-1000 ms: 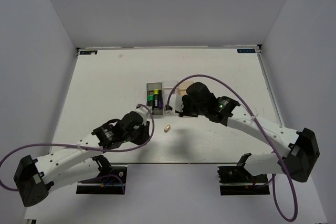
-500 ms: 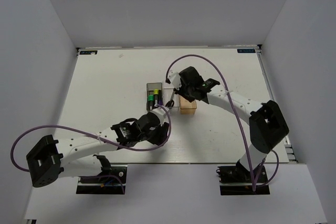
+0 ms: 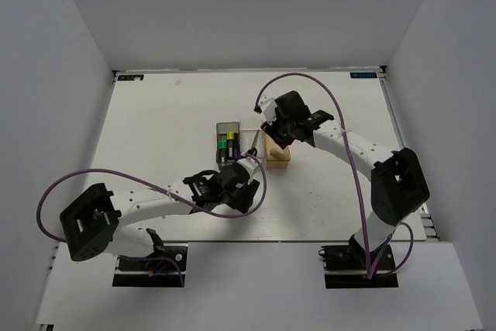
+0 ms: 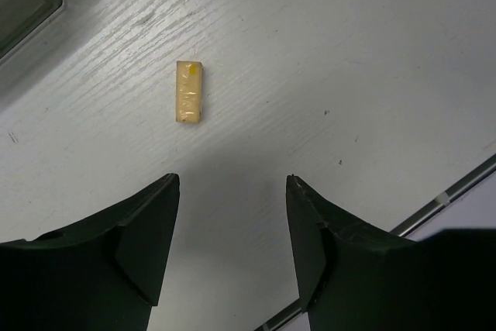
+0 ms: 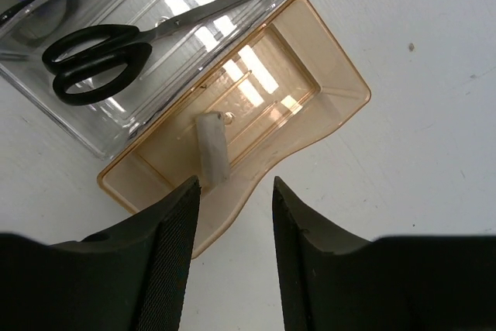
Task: Sort the stationery into containers
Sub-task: Pick up the stationery from the center of the board.
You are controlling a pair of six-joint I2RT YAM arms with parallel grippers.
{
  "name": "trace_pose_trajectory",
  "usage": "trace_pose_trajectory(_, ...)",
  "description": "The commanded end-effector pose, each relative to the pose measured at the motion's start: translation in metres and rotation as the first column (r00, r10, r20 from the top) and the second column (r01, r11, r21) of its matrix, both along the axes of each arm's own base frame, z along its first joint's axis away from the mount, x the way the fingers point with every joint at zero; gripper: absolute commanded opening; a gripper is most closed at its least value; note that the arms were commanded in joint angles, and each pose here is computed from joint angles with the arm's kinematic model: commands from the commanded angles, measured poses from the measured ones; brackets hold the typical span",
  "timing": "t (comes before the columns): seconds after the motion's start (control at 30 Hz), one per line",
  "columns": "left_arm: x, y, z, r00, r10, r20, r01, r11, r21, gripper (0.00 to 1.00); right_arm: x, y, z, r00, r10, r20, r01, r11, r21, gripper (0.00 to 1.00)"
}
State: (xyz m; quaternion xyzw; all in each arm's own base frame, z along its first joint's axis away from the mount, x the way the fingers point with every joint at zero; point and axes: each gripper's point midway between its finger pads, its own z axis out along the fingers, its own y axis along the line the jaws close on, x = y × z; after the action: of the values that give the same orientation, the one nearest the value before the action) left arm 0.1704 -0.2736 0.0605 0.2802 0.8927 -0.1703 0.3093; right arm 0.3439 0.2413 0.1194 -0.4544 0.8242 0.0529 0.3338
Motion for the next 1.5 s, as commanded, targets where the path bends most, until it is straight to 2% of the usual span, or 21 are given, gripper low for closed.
trace_pose_trajectory(0.0,0.013,-0.016,0.021,0.998,-0.002,0.061,0.004,0.999,-0.047,0.68,-0.006,0.006,0.016,0.999,0.006,-0.04,-0.002,0.995,0.099,0.46)
trace_pose_trajectory(0.17,0.018,-0.016,0.023,0.996,0.001,0.089,0.003,0.999,-0.036,0.68,0.001,0.004,0.019,0.998,-0.041,-0.047,0.047,0.99,0.136,0.44)
trace_pose_trajectory(0.23,0.023,-0.016,0.02,0.995,-0.005,0.096,0.006,1.0,-0.017,0.68,-0.001,-0.006,0.019,0.997,-0.073,-0.024,0.076,0.988,0.135,0.2)
trace_pose_trajectory(0.27,0.025,-0.017,0.021,0.995,-0.01,0.099,0.011,1.0,-0.007,0.68,0.002,-0.014,0.036,0.995,-0.103,0.016,0.099,0.981,0.164,0.02)
trace_pose_trajectory(0.3,0.027,-0.017,0.017,0.995,-0.018,0.094,0.018,1.0,0.007,0.68,0.006,-0.023,0.036,0.988,-0.149,0.041,0.141,0.977,0.16,0.0)
trace_pose_trajectory(0.47,0.042,-0.024,0.008,0.995,-0.029,0.092,0.023,0.997,0.068,0.68,-0.013,-0.053,0.032,0.979,-0.204,0.028,0.195,0.962,0.189,0.0)
trace_pose_trajectory(0.53,0.047,-0.024,0.006,0.995,-0.02,0.093,0.012,0.996,0.084,0.67,-0.018,-0.062,0.047,0.976,-0.213,0.05,0.196,0.951,0.239,0.0)
trace_pose_trajectory(0.57,0.052,-0.022,0.0,0.996,-0.009,0.087,0.001,0.996,0.093,0.65,-0.025,-0.068,0.034,0.975,-0.222,0.024,0.211,0.95,0.232,0.0)
trace_pose_trajectory(0.7,0.058,-0.018,-0.011,0.997,0.003,0.072,-0.011,0.994,0.112,0.54,-0.039,-0.089,0.043,0.963,-0.266,0.034,0.246,0.927,0.283,0.0)
trace_pose_trajectory(0.8,0.062,-0.014,-0.02,0.999,0.016,0.049,-0.022,0.991,0.129,0.53,-0.055,-0.097,0.031,0.962,-0.272,-0.005,0.262,0.92,0.292,0.0)
trace_pose_trajectory(0.9,0.064,-0.016,-0.027,1.0,0.014,0.019,-0.016,0.991,0.131,0.42,-0.065,-0.107,0.028,0.957,-0.289,-0.008,0.277,0.912,0.303,0.0)
trace_pose_trajectory(0.93,0.064,-0.017,-0.028,1.0,0.011,0.015,-0.013,0.991,0.131,0.32,-0.066,-0.111,0.031,0.955,-0.297,0.001,0.282,0.908,0.311,0.0)
trace_pose_trajectory(1.03,0.058,-0.025,-0.028,1.0,-0.012,-0.004,0.012,0.993,0.12,0.13,-0.072,-0.117,0.03,0.951,-0.309,0.001,0.291,0.899,0.327,0.0)
trace_pose_trajectory(1.17,0.046,-0.052,0.01,0.997,-0.076,0.025,0.074,0.996,0.05,0.06,-0.077,-0.122,0.027,0.949,-0.314,-0.012,0.3,0.893,0.336,0.0)
trace_pose_trajectory(1.23,0.039,-0.06,0.033,0.993,-0.104,0.05,0.103,0.994,0.023,0.06,-0.079,-0.127,0.023,0.946,-0.324,-0.017,0.311,0.891,0.33,0.42)
trace_pose_trajectory(1.27,0.044,-0.07,0.051,0.992,-0.104,0.074,0.105,0.994,-0.012,0.06,-0.079,-0.129,0.022,0.944,-0.33,-0.018,0.318,0.892,0.322,0.55)
trace_pose_trajectory(1.3,0.05,-0.079,0.071,0.99,-0.097,0.098,0.102,0.994,-0.048,0.04,-0.08,-0.131,0.02,0.941,-0.337,-0.021,0.326,0.891,0.315,0.63)
trace_pose_trajectory(1.33,0.058,-0.085,0.088,0.99,-0.084,0.112,0.093,0.993,-0.072,0.04,-0.079,-0.132,0.018,0.939,-0.343,-0.03,0.335,0.889,0.312,0.6)
trace_pose_trajectory(1.37,0.066,-0.084,0.092,0.992,-0.066,0.109,0.074,0.995,-0.071,0.04,-0.079,-0.135,0.02,0.935,-0.354,-0.031,0.346,0.885,0.313,0.46)
trace_pose_trajectory(1.4,0.083,-0.086,0.102,0.993,-0.031,0.118,0.042,0.995,-0.087,0.04,-0.08,-0.136,0.02,0.935,-0.354,-0.039,0.348,0.885,0.31,0.0)
trace_pose_trajectory(1.47,0.101,-0.095,0.105,0.994,0.0,0.106,0.009,0.996,-0.088,0.04,-0.079,-0.14,0.022,0.924,-0.381,-0.042,0.374,0.871,0.32,0.0)
